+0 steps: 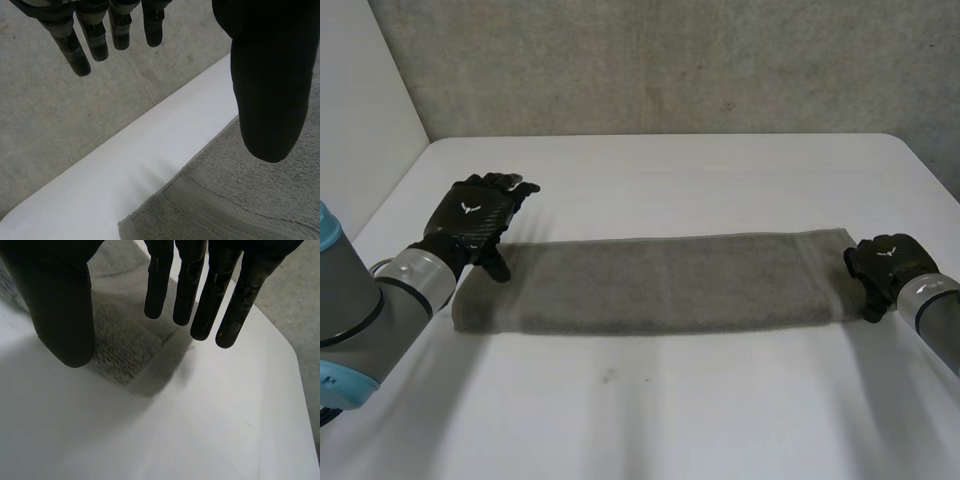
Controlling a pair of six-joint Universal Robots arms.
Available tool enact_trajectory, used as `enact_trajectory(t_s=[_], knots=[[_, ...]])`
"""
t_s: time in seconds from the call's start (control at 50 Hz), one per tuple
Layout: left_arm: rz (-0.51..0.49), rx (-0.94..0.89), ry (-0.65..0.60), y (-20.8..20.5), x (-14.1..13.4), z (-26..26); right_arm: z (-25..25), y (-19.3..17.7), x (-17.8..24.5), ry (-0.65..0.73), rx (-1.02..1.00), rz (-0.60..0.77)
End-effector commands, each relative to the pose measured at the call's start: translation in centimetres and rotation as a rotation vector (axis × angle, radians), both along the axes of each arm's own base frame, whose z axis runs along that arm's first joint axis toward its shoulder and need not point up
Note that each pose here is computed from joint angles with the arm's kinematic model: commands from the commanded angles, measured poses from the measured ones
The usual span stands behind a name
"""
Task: Fold the towel.
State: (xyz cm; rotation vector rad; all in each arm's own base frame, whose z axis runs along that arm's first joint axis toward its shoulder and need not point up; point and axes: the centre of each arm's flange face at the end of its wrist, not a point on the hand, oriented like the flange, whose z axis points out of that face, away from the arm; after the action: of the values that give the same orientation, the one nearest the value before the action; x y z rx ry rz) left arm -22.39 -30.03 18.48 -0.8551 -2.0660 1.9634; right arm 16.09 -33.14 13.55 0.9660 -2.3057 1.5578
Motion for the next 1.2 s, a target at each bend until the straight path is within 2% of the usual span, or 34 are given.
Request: enact_trajectory(t_s=[0.02,0.16,0.28,0.32,0.44,0.48,0.5,0.52,0.54,0.58,0.6,0.64,0.66,0.68,0.7,0.74,0.76,0.8,0.82,0.84,0.86,0.9,0.92,0.96,1.06,1.2], knots=[[-0.009,0.014,-0.003,0.4,-0.2,-0.3,-1.0,-0.7,-1.2,0.050,0.014,-0.015],[-0.015,0.019,-0.004,0.6,-0.4,-0.4,-1.6,-1.7,-2.5,0.084,0.018,-0.040],[-0.014,0.026,-0.005,0.8,-0.3,-0.6,0.0,-3.8,-6.7,0.151,-0.032,-0.191],[-0.014,0.028,-0.006,0.8,-0.3,-0.6,1.5,-4.7,-8.5,0.258,-0.082,-0.292],[-0.014,0.026,-0.005,0.8,-0.3,-0.6,4.6,-5.2,-8.9,0.316,-0.171,-0.353],[-0.014,0.026,-0.005,0.8,-0.3,-0.6,6.0,-4.6,-5.4,0.271,-0.229,-0.261],[-0.012,0.025,-0.005,0.8,-0.3,-0.5,6.0,-4.6,-5.4,0.271,-0.229,-0.261],[-0.012,0.025,-0.005,0.8,-0.3,-0.5,7.0,-3.8,-2.2,0.219,-0.274,-0.178],[-0.012,0.025,-0.005,0.8,-0.3,-0.5,7.0,-3.8,-2.2,0.218,-0.274,-0.177],[-0.012,0.025,-0.005,0.9,-0.2,-0.5,8.9,-1.8,3.2,0.104,-0.341,-0.030],[-0.012,0.025,-0.005,0.9,-0.2,-0.5,8.9,-1.7,3.2,0.104,-0.341,-0.029],[-0.014,0.022,-0.005,0.9,-0.3,-0.5,10.0,0.6,7.6,0.014,-0.377,0.117],[-0.014,0.022,-0.005,0.9,-0.3,-0.5,10.0,0.6,7.6,0.014,-0.377,0.117],[-0.014,0.022,-0.005,0.9,-0.3,-0.5,10.3,1.8,9.9,-0.022,-0.399,0.201],[-0.014,0.022,-0.005,0.9,-0.3,-0.5,10.3,1.8,9.9,-0.022,-0.399,0.202],[-0.014,0.023,-0.005,0.9,-0.3,-0.5,10.2,5.4,15.5,-0.079,-0.442,0.424],[-0.014,0.023,-0.005,0.9,-0.3,-0.5,10.2,5.5,15.6,-0.080,-0.442,0.426],[-0.012,0.025,-0.005,1.0,-0.3,-0.6,8.4,8.8,20.5,-0.104,-0.457,0.621],[-0.012,0.025,-0.005,1.0,-0.3,-0.6,8.4,8.8,20.5,-0.104,-0.457,0.622],[-0.014,0.026,-0.006,1.0,-0.3,-0.6,7.3,10.1,22.1,-0.105,-0.450,0.689],[-0.014,0.026,-0.006,1.0,-0.3,-0.6,7.3,10.2,22.2,-0.105,-0.450,0.690],[-0.017,0.025,-0.005,1.1,-0.4,-0.5,4.8,12.1,24.2,-0.089,-0.410,0.780],[-0.017,0.025,-0.005,1.1,-0.4,-0.5,4.8,12.1,24.2,-0.089,-0.410,0.780],[-0.029,0.026,-0.006,1.4,-0.7,-0.6,1.4,13.3,25.0,-0.062,-0.342,0.829],[-0.048,0.026,-0.006,1.8,-1.3,-0.6,-1.4,15.3,25.8,-0.006,-0.302,0.884],[-0.089,0.005,-0.002,2.6,-2.6,-0.1,0.7,15.3,25.6,-0.029,-0.337,0.860]])
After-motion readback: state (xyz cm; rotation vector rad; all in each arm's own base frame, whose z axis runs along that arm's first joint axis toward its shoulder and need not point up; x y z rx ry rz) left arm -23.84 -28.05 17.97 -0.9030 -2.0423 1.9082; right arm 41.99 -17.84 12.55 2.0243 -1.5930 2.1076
